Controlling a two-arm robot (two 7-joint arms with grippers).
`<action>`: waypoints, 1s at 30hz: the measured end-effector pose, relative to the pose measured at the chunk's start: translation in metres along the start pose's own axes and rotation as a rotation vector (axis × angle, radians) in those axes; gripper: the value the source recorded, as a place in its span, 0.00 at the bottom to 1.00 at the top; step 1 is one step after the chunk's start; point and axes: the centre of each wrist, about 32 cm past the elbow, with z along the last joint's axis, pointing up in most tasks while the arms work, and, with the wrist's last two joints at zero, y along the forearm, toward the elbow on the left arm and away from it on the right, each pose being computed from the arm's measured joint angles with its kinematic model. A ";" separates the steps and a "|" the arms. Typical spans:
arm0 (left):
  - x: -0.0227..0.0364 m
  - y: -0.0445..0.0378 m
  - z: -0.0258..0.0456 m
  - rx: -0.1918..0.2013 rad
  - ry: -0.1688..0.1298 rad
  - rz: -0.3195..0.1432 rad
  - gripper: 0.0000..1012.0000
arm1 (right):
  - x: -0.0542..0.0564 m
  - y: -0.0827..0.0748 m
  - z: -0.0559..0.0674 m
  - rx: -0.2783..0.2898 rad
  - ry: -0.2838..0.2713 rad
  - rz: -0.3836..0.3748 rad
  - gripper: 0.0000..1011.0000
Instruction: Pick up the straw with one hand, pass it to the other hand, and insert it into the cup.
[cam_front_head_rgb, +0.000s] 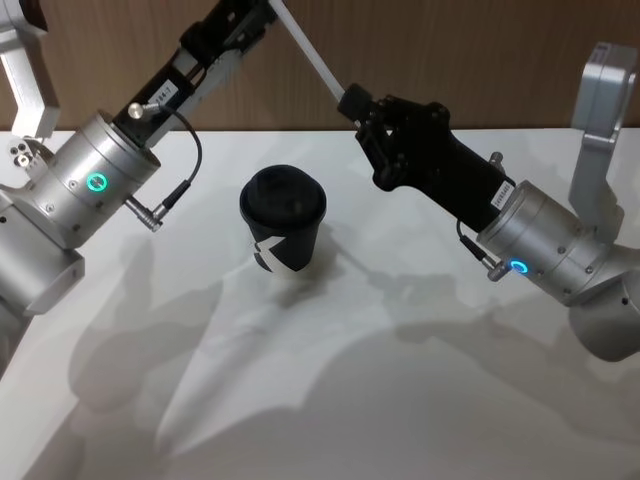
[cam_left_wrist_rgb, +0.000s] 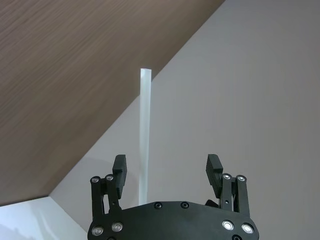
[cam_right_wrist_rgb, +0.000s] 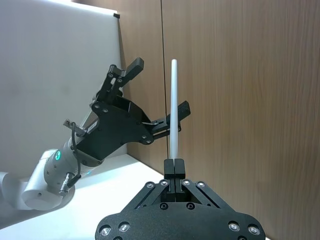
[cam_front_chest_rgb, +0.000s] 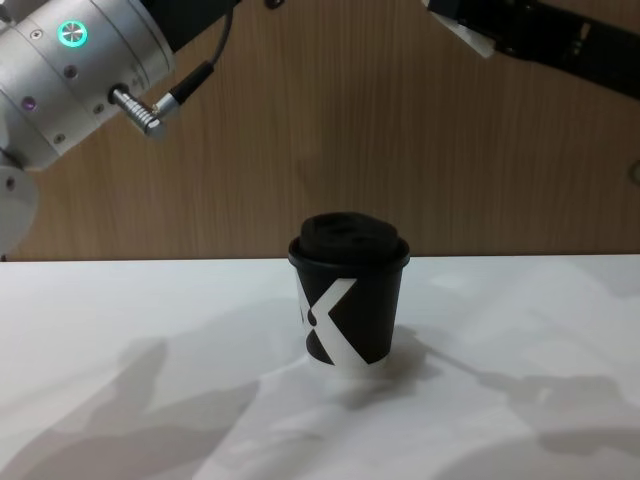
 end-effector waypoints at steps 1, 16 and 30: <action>0.0002 -0.0001 0.0002 0.001 0.000 0.001 0.99 | 0.000 0.000 0.000 0.000 0.000 0.000 0.01; 0.0041 -0.0052 -0.0007 0.046 0.011 0.018 0.99 | 0.000 0.000 0.000 0.000 0.000 0.000 0.01; 0.0036 -0.0068 0.0011 0.056 0.000 0.032 0.78 | 0.000 0.000 0.000 0.000 0.000 0.000 0.01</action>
